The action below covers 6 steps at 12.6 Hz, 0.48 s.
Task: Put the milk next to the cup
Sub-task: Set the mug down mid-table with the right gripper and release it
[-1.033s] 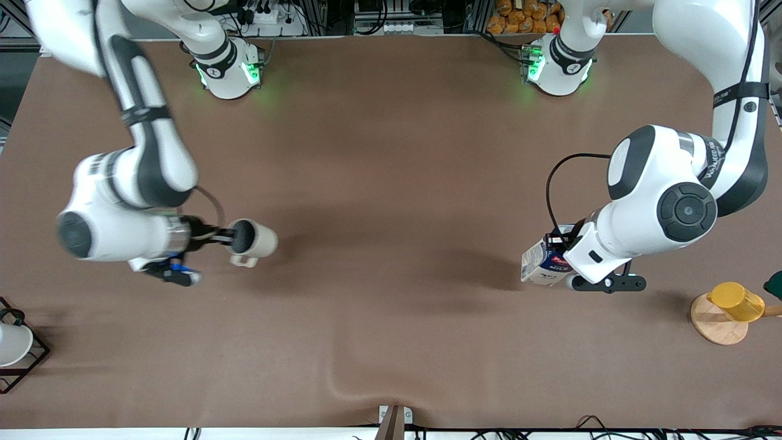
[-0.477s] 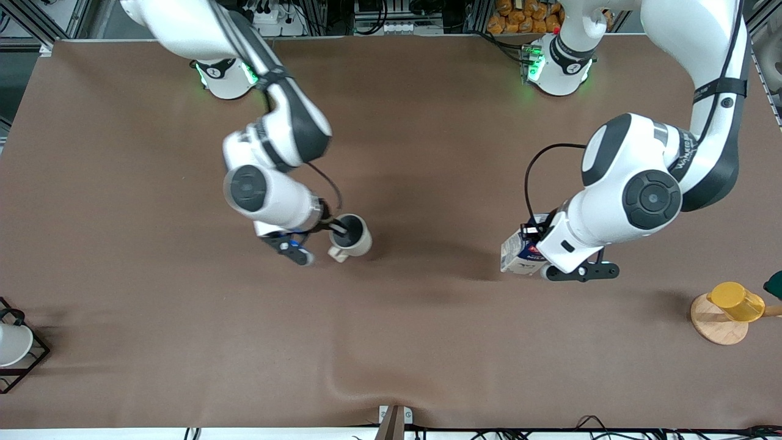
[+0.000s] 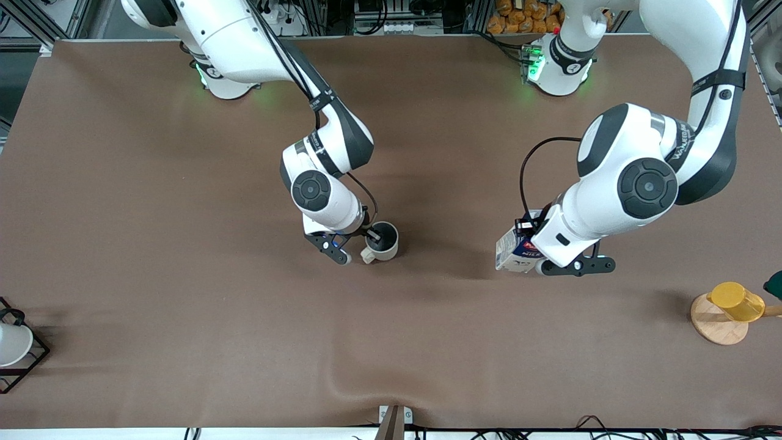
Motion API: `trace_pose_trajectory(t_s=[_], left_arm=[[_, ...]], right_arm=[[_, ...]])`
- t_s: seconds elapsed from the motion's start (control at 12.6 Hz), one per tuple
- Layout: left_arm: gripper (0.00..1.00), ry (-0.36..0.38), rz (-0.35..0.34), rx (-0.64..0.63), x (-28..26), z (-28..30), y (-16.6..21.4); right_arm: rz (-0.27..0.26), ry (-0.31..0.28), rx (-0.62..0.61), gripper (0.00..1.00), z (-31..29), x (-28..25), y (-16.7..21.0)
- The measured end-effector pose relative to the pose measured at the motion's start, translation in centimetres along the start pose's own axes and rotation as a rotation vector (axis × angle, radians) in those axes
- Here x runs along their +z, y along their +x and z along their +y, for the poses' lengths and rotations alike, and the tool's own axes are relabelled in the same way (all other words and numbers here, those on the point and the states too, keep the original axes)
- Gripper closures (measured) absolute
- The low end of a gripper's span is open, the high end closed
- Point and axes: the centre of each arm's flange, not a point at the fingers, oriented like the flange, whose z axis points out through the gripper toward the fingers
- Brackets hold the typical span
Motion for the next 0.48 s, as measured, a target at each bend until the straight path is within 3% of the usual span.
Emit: trace_pose_trajectory(t_s=[0.24, 0.32, 0.48], left_arm=[[0.68, -0.003, -0.003, 0.003, 0.0, 0.7, -0.4], [0.68, -0.005, -0.004, 0.008, 0.0, 1.1, -0.6], [0.68, -0.007, -0.013, -0.002, 0.1, 3.0, -1.6]], right_arm=[[-0.034, -0.042, 0.027, 0.32, 0.1, -5.0, 2.5], [-0.063, -0.067, 0.045, 0.2, 1.0, -8.4, 5.1], [-0.114, -0.086, -0.049, 0.0, 5.1, -15.6, 11.8]])
